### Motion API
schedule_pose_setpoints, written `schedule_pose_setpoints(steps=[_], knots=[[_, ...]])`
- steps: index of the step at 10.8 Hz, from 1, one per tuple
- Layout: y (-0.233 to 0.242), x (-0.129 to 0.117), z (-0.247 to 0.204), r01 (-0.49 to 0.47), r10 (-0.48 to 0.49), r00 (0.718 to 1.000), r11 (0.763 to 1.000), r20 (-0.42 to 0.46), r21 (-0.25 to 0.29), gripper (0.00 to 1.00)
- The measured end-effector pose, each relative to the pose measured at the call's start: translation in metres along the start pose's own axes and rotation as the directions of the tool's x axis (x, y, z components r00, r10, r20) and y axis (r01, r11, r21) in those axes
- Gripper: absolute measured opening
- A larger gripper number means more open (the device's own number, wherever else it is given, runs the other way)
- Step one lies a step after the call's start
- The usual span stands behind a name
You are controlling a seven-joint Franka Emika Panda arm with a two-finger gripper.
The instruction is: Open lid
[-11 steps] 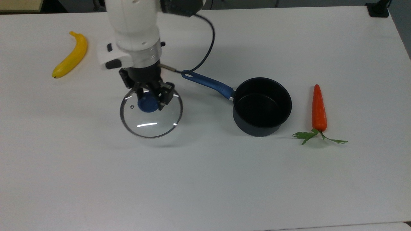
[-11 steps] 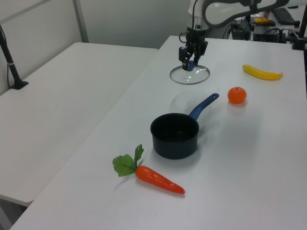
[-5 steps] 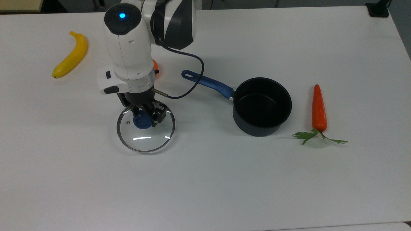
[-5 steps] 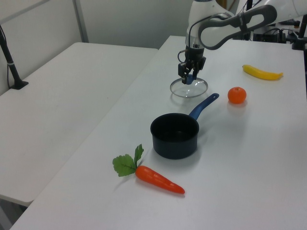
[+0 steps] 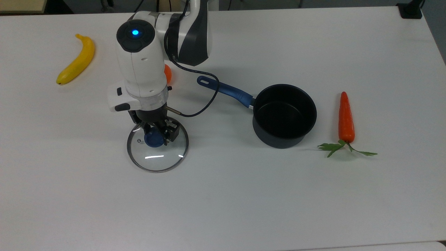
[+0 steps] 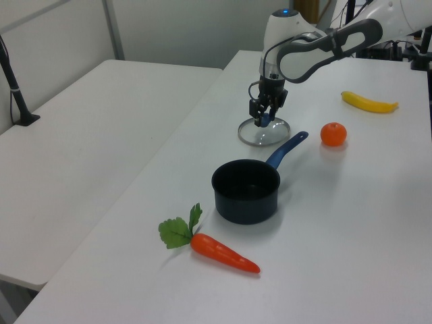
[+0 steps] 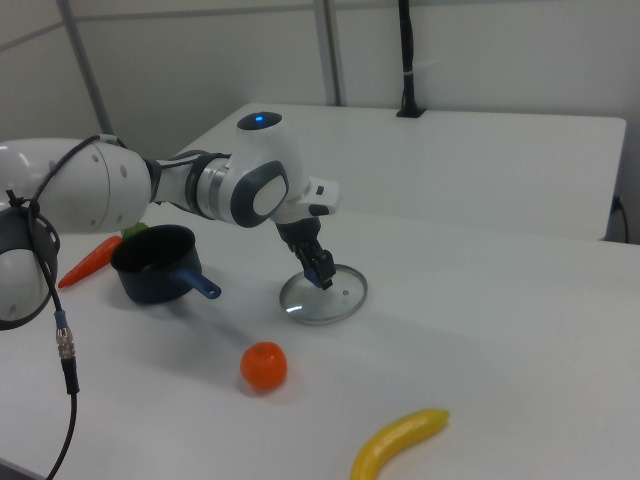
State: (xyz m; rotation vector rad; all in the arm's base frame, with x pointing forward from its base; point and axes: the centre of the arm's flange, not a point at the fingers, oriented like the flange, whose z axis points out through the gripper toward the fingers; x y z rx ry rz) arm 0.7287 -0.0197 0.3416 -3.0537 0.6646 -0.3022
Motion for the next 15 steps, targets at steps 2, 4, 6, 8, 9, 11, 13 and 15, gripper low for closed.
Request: schedule_pose_setpoints(steps=[2,4,6,8,9,11,13,15], knots=[[0.002,0.001,0.001,-0.003,0.003,1.0,1.0,0.002,0.0,0.62],[0.003,-0.002,0.011,-0.006,0.006,1.0,1.0,0.014,-0.007,0.82],[0.004,0.002,0.002,-0.022,0.022,1.0,1.0,0.001,0.0,0.91],[0.007,0.007,-0.043,-0.03,0.03,1.0,1.0,-0.001,0.01,1.0],[0.009,0.007,-0.079,-0.024,0.024,1.0,1.0,0.009,0.013,1.0],[0.019,-0.011,-0.155,0.05,-0.051,0.995,0.999,0.082,0.012,1.0],[0.031,-0.031,-0.206,0.092,-0.092,0.985,0.996,0.146,0.005,1.0],[0.034,-0.044,-0.222,0.136,-0.127,0.975,0.99,0.18,-0.039,1.0]])
